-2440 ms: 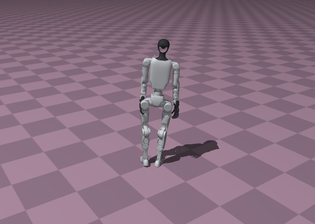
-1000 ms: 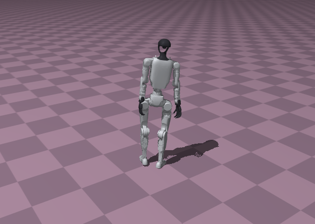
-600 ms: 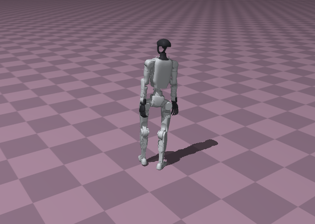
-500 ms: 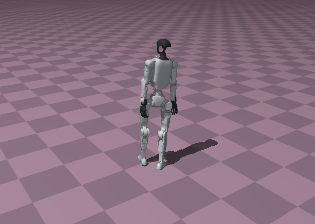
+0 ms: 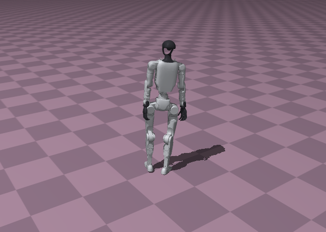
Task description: Upper body actions
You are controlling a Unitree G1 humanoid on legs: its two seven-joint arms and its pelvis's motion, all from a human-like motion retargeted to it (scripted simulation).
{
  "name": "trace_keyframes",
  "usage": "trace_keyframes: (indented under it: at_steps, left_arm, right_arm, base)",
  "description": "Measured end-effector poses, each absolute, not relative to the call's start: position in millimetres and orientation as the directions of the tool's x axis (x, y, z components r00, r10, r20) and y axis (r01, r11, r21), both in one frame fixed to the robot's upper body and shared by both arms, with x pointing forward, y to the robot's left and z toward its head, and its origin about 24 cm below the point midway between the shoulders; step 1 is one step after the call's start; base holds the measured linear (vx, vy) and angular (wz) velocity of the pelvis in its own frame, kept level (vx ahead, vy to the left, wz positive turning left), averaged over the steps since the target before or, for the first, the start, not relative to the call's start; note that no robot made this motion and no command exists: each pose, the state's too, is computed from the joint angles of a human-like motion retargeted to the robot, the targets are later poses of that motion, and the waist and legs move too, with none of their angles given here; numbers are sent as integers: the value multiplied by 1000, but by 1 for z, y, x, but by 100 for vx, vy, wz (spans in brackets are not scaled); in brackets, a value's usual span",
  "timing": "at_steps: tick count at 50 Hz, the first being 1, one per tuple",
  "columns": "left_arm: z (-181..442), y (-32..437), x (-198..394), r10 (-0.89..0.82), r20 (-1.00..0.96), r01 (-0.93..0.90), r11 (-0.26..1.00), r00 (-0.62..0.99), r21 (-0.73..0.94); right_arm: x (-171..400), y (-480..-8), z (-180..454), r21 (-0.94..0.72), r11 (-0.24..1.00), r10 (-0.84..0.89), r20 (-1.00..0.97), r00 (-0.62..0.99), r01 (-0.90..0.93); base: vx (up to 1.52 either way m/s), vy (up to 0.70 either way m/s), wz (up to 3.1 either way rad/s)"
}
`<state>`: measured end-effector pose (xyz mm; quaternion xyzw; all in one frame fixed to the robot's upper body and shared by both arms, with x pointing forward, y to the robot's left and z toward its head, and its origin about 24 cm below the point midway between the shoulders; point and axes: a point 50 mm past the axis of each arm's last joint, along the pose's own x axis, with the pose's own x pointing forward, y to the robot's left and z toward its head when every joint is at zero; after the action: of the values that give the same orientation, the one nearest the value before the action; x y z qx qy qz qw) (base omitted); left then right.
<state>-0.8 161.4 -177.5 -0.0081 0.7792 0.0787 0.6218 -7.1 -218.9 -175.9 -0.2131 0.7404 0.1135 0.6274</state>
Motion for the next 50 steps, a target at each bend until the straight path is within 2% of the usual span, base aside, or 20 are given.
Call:
trace_keyframes:
  at_steps: [15, 31, 50]
  left_arm:
    - [-179, 155, 15, 60, -984, -82, 994, -169, 75]
    - [-180, 154, 33, 58, -993, -54, 996, -99, 64]
    - [-180, 157, 30, 53, -993, -40, 998, -105, 58]
  right_arm:
    - [-3, -220, -175, -99, 897, -173, -975, -136, -431]
    - [-25, -220, -174, -88, 906, -193, -956, -220, -413]
    - [-27, -234, -171, -169, 922, -245, -951, -187, -348]
  base:
    - [13, -21, -70]
    - [-1, -1, -33]
    - [-17, 21, 50]
